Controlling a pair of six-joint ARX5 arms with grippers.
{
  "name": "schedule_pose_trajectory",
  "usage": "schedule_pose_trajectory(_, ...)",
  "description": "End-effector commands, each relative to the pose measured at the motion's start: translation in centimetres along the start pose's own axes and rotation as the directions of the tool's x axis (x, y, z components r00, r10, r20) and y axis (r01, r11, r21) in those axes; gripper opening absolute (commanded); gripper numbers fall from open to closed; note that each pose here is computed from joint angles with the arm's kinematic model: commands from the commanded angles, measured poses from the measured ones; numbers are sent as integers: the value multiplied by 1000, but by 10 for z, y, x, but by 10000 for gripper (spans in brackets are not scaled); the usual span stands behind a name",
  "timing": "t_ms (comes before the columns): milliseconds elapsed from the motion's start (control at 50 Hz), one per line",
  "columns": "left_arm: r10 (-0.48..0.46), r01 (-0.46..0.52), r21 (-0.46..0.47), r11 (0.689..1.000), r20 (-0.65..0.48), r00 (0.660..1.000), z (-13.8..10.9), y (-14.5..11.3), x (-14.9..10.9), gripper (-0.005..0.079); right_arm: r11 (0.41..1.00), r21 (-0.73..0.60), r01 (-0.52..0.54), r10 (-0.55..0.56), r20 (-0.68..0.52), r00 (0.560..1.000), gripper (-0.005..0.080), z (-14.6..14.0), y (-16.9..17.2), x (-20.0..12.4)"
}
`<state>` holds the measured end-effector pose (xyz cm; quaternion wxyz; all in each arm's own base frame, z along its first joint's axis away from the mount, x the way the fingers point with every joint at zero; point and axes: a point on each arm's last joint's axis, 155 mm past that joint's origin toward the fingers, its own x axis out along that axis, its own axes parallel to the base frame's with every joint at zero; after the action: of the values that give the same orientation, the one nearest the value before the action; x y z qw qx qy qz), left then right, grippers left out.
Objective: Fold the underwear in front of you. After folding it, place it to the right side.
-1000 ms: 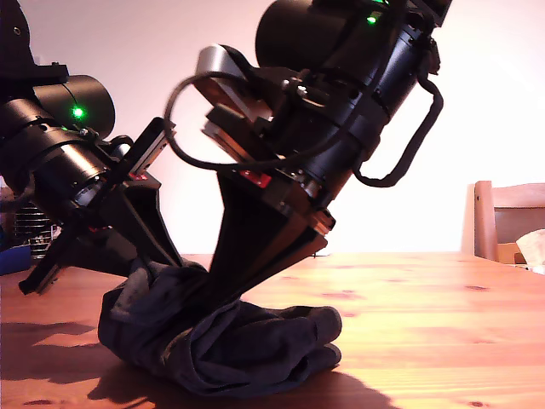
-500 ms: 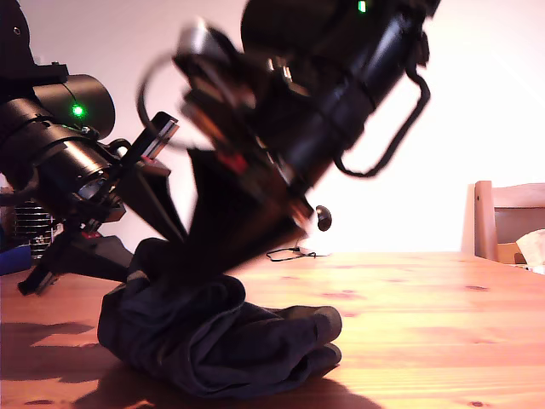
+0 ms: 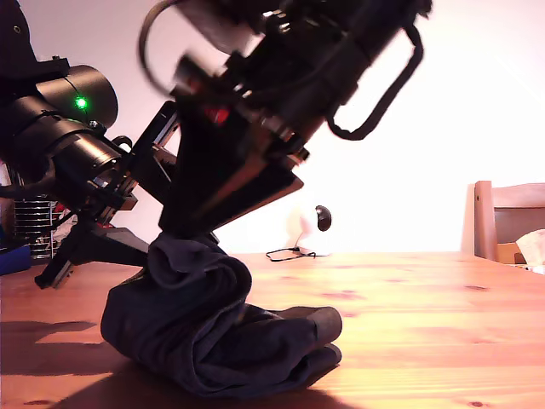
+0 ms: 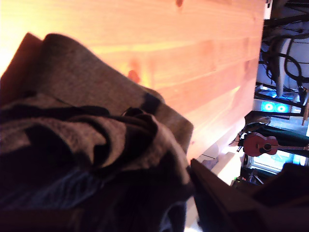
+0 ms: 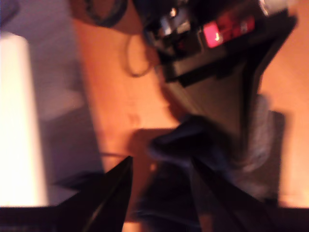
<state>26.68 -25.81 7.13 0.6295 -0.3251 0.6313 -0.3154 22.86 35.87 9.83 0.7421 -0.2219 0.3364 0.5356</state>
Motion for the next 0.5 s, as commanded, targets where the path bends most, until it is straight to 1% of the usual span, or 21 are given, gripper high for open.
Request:
schedule_pose_trajectory(0,-6,6,-9,1000,-4,1000,1,1,2,292,1000,-22,13,-13,-1,1000,359,-1,2,5)
schedule_pose_trajectory(120,-17,17,-19,1000,10,1000,5,-2,2,292,999,-35,34,-33,19,999,371,6,2,6)
schedule_pose_trajectory(160,-26,26,-6,1000,22,999,8,-5,1,292,999,-37,39,-38,17,999,371,5,2,7)
schedule_pose_trajectory(200,-31,32,-26,999,39,999,13,-7,1,292,998,-39,41,-41,10,999,371,4,2,7)
schedule_pose_trajectory(360,-51,52,-14,999,84,995,25,-14,0,292,994,-29,105,-105,-12,994,371,-1,-10,5)
schedule_pose_trajectory(440,-53,54,-16,998,98,994,28,-15,0,292,994,-22,109,-110,-22,994,371,-4,-13,3)
schedule_pose_trajectory(480,-50,54,-34,998,110,993,30,-16,1,292,994,-20,108,-108,-31,994,371,-6,-13,2)
